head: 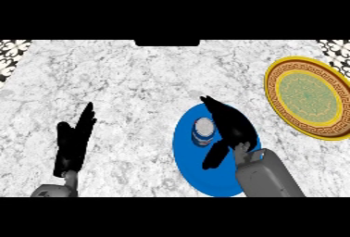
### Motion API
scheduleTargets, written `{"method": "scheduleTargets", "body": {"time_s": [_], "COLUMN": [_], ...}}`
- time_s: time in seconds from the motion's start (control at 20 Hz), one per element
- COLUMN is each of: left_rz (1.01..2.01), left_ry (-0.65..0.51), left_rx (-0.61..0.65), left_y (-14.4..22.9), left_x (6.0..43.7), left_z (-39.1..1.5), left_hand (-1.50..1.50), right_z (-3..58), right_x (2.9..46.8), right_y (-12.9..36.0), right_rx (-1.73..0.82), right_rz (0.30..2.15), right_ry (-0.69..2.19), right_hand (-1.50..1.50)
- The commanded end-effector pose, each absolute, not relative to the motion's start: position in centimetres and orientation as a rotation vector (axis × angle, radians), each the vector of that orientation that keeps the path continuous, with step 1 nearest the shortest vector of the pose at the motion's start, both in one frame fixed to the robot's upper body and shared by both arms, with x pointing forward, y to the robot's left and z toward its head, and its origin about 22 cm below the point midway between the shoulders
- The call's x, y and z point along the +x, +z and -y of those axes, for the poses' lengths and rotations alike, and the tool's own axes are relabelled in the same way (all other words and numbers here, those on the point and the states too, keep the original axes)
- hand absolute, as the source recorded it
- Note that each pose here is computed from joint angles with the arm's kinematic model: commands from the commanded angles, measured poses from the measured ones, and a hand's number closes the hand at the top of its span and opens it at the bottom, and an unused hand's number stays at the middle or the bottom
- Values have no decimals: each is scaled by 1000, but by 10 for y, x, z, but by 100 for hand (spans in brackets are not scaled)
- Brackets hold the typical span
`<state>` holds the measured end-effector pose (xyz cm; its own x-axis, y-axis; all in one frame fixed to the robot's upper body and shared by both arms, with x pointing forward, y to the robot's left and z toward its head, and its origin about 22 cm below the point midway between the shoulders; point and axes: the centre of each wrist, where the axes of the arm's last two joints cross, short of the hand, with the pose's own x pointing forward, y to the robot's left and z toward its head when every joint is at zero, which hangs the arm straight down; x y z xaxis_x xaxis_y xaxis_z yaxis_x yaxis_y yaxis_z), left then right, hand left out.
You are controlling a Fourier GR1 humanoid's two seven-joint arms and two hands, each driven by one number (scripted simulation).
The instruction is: Pick the can from the plate and place it in the plate
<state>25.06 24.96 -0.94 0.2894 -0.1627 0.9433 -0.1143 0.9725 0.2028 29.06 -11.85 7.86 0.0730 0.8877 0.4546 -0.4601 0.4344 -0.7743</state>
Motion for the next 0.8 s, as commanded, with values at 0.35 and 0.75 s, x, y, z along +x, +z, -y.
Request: {"method": "scheduleTargets", "body": {"time_s": [0.35, 0.75], "left_rz": [1274, 1288], "left_ry": [-24, -33], "left_rx": [245, 229], "left_y": [1, -13], "left_x": [249, 244], "left_z": [-239, -236], "left_hand": [0, 0], "right_z": [130, 115], "right_x": [285, 302], "right_y": [63, 51], "right_rx": [-482, -547], "right_rz": [1047, 1139], "right_ry": [1084, 1147], "right_hand": [-150, 150]}}
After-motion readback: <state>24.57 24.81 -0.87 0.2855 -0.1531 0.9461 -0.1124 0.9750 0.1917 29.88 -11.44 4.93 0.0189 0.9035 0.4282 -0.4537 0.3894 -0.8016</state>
